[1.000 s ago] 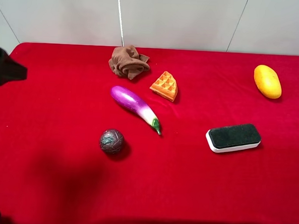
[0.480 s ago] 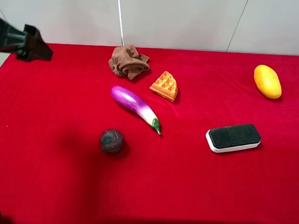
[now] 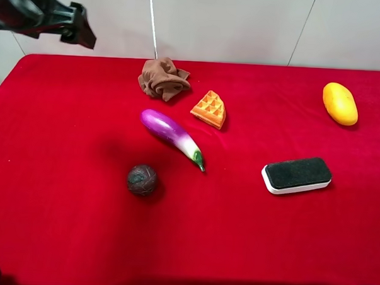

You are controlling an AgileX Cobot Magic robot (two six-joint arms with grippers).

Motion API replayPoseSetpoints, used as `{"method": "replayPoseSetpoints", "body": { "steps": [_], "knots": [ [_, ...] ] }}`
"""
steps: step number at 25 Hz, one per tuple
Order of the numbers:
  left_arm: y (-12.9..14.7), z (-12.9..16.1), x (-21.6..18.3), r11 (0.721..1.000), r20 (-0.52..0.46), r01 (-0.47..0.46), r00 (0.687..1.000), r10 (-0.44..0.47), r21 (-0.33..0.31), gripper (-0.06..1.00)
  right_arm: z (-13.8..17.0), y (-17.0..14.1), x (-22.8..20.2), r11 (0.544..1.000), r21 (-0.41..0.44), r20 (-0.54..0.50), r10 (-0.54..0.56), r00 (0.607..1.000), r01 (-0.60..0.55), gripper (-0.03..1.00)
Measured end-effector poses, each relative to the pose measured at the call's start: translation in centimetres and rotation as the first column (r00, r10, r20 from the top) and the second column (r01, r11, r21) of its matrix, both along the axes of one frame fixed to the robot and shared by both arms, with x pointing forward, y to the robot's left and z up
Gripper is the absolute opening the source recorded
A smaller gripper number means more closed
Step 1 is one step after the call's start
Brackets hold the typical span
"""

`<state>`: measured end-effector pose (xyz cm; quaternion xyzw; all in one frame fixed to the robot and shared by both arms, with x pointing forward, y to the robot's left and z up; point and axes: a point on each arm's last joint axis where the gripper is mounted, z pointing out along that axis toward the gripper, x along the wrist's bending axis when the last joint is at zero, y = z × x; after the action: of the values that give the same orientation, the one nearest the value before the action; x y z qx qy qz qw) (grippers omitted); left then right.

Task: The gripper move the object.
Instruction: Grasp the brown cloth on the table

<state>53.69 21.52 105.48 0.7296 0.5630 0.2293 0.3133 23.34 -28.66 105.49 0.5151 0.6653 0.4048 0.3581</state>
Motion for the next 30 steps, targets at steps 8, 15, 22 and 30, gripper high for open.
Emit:
{"method": "replayPoseSetpoints", "body": {
  "steps": [8, 15, 22, 30],
  "knots": [
    [-2.9, -0.7, 3.9, 0.999, -0.006, 0.047, 0.999, -0.047, 0.002, 0.98, 0.0, 0.0, 0.0, 1.000, 0.002, 0.000, -0.001, 1.000, 0.001, 0.63],
    [-5.1, -1.6, 6.8, 0.997, -0.006, 0.078, 0.997, -0.078, 0.002, 0.98, 0.0, 0.0, 0.0, 1.000, 0.002, 0.000, -0.001, 1.000, 0.001, 0.63],
    [-6.4, -3.6, 8.8, 0.996, -0.016, 0.088, 0.996, -0.088, 0.005, 0.98, 0.0, 0.0, 0.0, 1.000, 0.002, 0.000, -0.001, 1.000, 0.001, 0.63],
    [-7.0, -6.0, 10.4, 0.996, 0.007, 0.089, 0.996, -0.089, -0.002, 0.98, 0.0, 0.0, 0.0, 1.000, 0.006, -0.001, 0.001, 1.000, -0.001, 0.63]
  ]
}}
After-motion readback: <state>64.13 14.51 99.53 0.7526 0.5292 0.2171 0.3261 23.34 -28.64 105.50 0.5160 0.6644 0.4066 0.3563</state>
